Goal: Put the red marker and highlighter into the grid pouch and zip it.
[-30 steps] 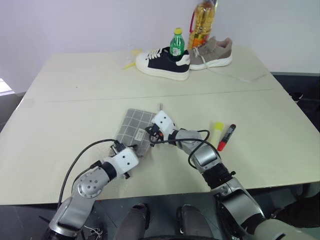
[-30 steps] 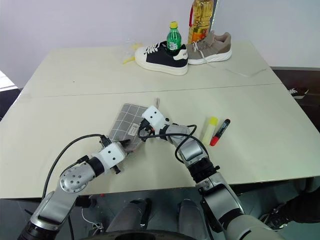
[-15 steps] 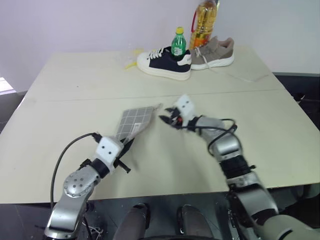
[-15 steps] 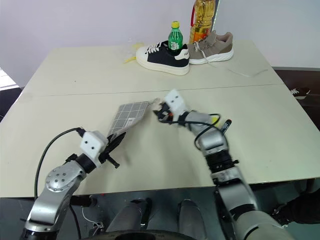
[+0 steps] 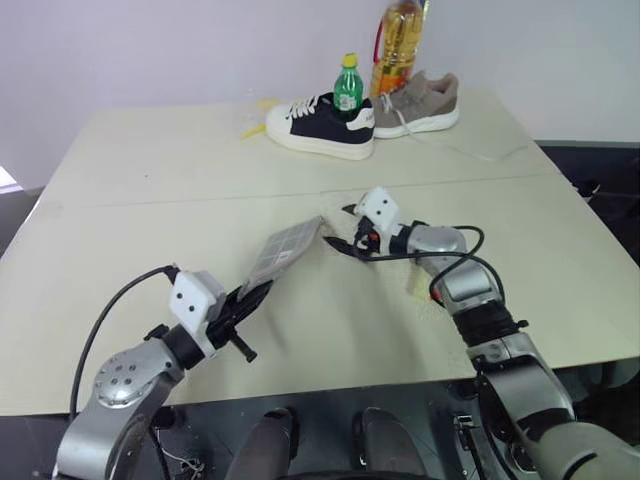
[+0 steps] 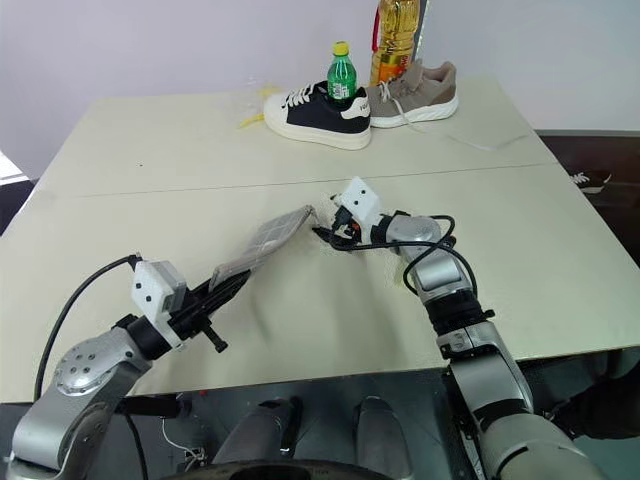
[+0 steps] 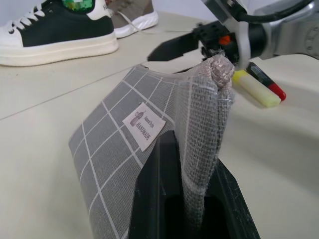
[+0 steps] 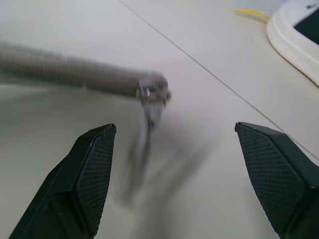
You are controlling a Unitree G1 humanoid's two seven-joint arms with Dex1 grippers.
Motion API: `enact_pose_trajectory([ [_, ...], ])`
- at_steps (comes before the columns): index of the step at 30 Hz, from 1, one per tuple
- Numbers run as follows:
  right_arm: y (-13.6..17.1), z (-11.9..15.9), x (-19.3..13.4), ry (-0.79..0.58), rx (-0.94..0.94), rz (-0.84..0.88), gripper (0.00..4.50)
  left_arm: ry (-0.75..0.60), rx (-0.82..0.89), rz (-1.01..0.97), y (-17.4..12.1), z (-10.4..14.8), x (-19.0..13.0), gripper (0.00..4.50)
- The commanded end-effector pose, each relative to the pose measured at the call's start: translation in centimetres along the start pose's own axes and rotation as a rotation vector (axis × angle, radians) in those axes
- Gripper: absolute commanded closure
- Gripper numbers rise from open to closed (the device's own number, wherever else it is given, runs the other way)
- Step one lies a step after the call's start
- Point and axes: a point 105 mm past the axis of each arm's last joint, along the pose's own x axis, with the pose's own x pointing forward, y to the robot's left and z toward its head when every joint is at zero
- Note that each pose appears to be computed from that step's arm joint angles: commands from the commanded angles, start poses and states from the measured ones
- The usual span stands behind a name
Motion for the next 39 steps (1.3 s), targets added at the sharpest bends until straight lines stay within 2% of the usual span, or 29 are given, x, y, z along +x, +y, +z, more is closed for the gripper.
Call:
enact_pose_trajectory([
  [1, -0.6, 1.3, 0.4, -0.033, -0.003, -0.013, 1.06, -0.024, 0.03, -0.019, -0.5, 1.1, -0.2, 4.5],
  [3, -0.7, 1.2, 0.4, -0.031, -0.004, -0.011, 1.82, -0.023, 0.029, -0.016, -0.5, 1.2, -0.3, 4.5],
  [8, -0.3, 1.5, 0.3, -0.05, 0.004, 0.02, 4.49, -0.018, 0.026, -0.01, -0.5, 1.1, -0.6, 4.5],
  [13, 0.7, 2.2, 0.3, -0.067, -0.019, 0.064, 4.49, -0.021, 0.034, 0.02, 0.1, 0.9, -0.5, 4.5],
  [19, 3.4, 2.6, -0.5, -0.05, -0.132, 0.188, 4.49, -0.047, 0.056, 0.098, 1.4, 0.6, 0.5, 4.5],
  [23, 5.8, 3.4, -1.3, -0.057, -0.215, 0.288, 4.49, -0.074, 0.043, 0.122, 1.6, 0.0, 2.4, 4.5],
  [31, 7.2, 5.0, -1.9, -0.081, -0.268, 0.33, 4.49, -0.122, 0.036, 0.113, 1.2, -0.6, 5.5, 4.5],
  [39, 9.6, 6.3, -2.9, -0.103, -0.318, 0.44, 4.49, -0.164, 0.074, 0.141, 2.1, -0.3, 8.1, 4.5],
])
